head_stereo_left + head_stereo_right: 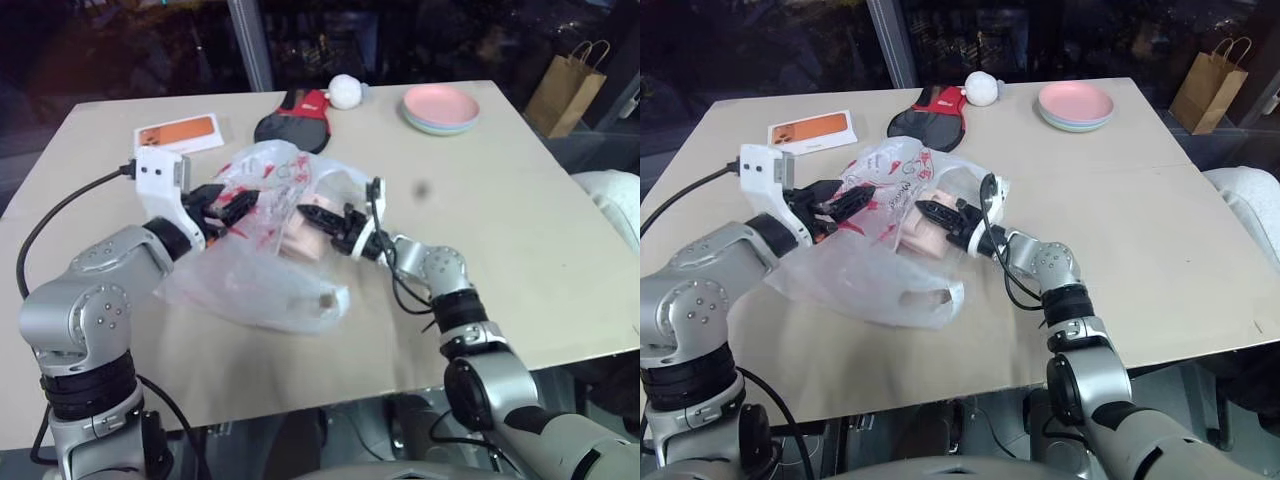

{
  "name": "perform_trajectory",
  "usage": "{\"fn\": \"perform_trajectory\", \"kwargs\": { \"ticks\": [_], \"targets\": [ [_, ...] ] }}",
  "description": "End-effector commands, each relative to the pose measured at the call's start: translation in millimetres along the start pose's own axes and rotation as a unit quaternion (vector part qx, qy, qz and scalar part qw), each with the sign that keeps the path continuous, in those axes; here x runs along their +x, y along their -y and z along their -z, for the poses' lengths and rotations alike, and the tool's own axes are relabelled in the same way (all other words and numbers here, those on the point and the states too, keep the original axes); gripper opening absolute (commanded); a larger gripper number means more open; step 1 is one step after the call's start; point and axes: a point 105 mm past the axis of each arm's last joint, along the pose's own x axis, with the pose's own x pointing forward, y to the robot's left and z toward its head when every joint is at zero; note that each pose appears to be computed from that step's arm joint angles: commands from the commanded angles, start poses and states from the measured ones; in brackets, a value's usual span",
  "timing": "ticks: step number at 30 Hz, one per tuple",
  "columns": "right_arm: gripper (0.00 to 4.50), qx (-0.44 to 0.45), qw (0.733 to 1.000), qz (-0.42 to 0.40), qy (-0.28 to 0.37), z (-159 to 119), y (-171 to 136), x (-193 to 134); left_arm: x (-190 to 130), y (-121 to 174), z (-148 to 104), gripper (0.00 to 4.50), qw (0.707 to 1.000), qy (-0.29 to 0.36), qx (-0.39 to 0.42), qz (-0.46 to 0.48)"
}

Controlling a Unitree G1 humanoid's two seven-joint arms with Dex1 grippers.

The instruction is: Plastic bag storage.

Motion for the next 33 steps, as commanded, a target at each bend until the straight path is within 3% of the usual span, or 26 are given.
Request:
{"fn": "perform_trajectory", "kwargs": {
  "ticks": [1,4,5,7,8,9,13,19,24,28,33],
  "targets": [
    [0.08,0.07,0.985,-0.126,-0.091,79,-61,67,-12,-5,-24,3.43,0.999,0.045,0.014,-0.018],
    [0.08,0.013,0.987,-0.108,-0.121,86,-52,64,-15,-7,-23,3.43,0.999,0.046,0.009,-0.024],
    [0.36,-0.013,0.986,-0.105,-0.132,88,-49,62,-15,-6,-21,3.43,0.999,0.045,0.009,-0.024],
    [1.0,-0.086,0.977,-0.103,-0.167,93,-45,56,-15,-5,-18,3.43,0.999,0.042,0.007,-0.022],
    [1.63,-0.135,0.967,-0.106,-0.187,95,-45,52,-15,-3,-16,3.43,0.999,0.041,0.005,-0.018],
    [1.95,-0.165,0.96,-0.109,-0.2,97,-45,50,-15,-2,-16,3.43,0.999,0.04,0.004,-0.015],
    [3.77,-0.331,0.928,-0.074,-0.153,61,-46,36,-10,11,-10,3.43,0.999,0.039,0.001,0.024],
    [3.77,-0.437,0.891,-0.018,-0.12,24,-47,-9,-5,20,-2,3.43,0.997,0.03,0.005,0.065],
    [3.77,-0.499,0.861,0.012,-0.097,8,-62,-38,-18,46,-1,3.43,0.986,0.022,-0.003,0.167],
    [3.77,-0.585,0.804,0.078,-0.069,-15,-62,-55,-37,60,5,3.43,0.973,0.009,-0.021,0.229],
    [3.77,-0.671,0.724,0.15,-0.047,-43,-59,-68,-76,73,24,3.43,0.955,-0.052,-0.061,0.287]
  ]
}}
